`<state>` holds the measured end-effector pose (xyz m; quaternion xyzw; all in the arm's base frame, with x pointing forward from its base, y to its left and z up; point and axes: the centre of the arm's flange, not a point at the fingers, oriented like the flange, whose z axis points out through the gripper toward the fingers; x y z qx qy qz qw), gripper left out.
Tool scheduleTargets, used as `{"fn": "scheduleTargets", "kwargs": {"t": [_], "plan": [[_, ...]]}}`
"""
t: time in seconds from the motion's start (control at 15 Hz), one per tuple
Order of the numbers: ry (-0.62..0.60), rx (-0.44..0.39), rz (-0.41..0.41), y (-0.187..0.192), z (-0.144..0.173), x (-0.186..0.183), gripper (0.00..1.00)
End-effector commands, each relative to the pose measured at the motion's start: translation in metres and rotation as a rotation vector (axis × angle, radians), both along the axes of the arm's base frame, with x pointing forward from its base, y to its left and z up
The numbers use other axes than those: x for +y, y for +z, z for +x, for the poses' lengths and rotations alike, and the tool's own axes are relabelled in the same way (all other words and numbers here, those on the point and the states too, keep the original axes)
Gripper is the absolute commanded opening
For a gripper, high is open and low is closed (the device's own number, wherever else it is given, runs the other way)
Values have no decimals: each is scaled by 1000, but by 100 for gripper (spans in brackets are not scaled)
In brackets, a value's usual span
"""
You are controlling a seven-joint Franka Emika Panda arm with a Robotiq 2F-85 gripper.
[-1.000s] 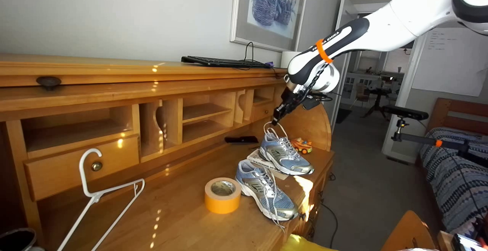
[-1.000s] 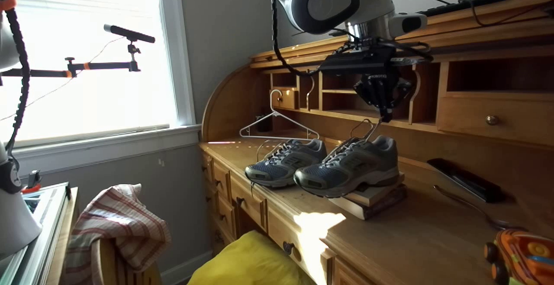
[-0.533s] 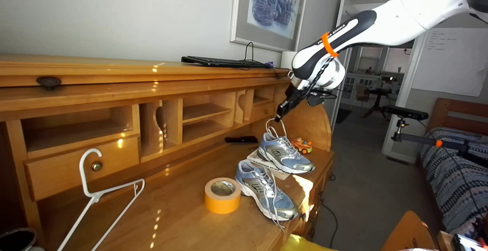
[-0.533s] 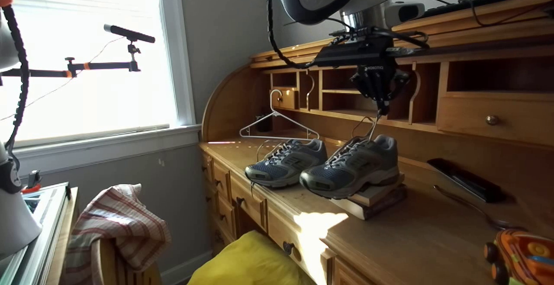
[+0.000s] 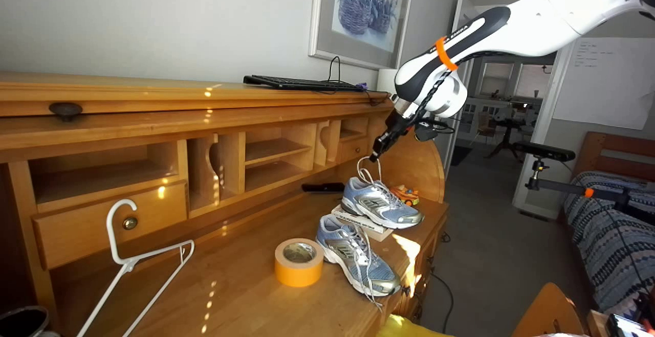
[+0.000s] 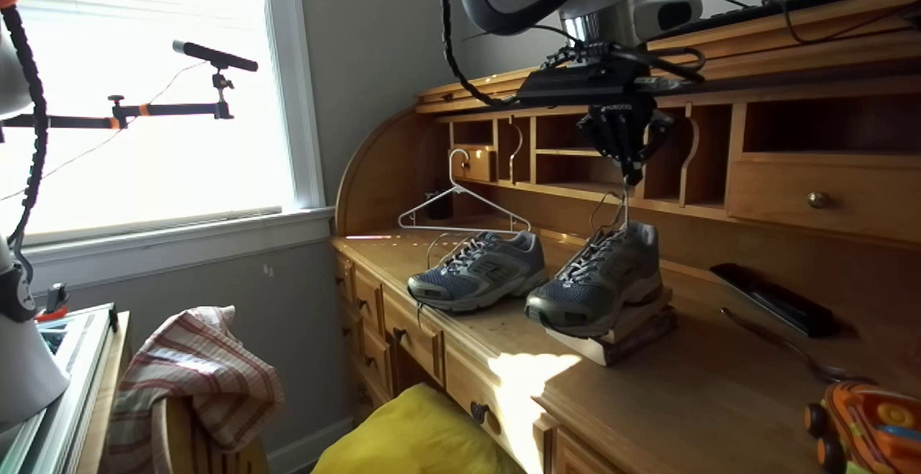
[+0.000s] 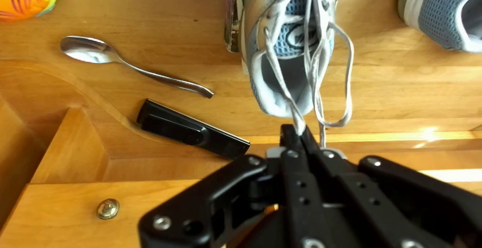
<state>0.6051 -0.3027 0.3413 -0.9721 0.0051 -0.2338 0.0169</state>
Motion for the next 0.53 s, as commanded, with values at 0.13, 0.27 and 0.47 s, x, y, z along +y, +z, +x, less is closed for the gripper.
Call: {"fn": "scheduleTargets", "kwargs": {"t": [0.13, 0.27, 0.47], "plan": [[19, -1, 52, -10, -2, 1, 1], [14, 10, 53, -15, 3, 0, 1], [1, 6, 42, -18, 6, -3, 1]]}}
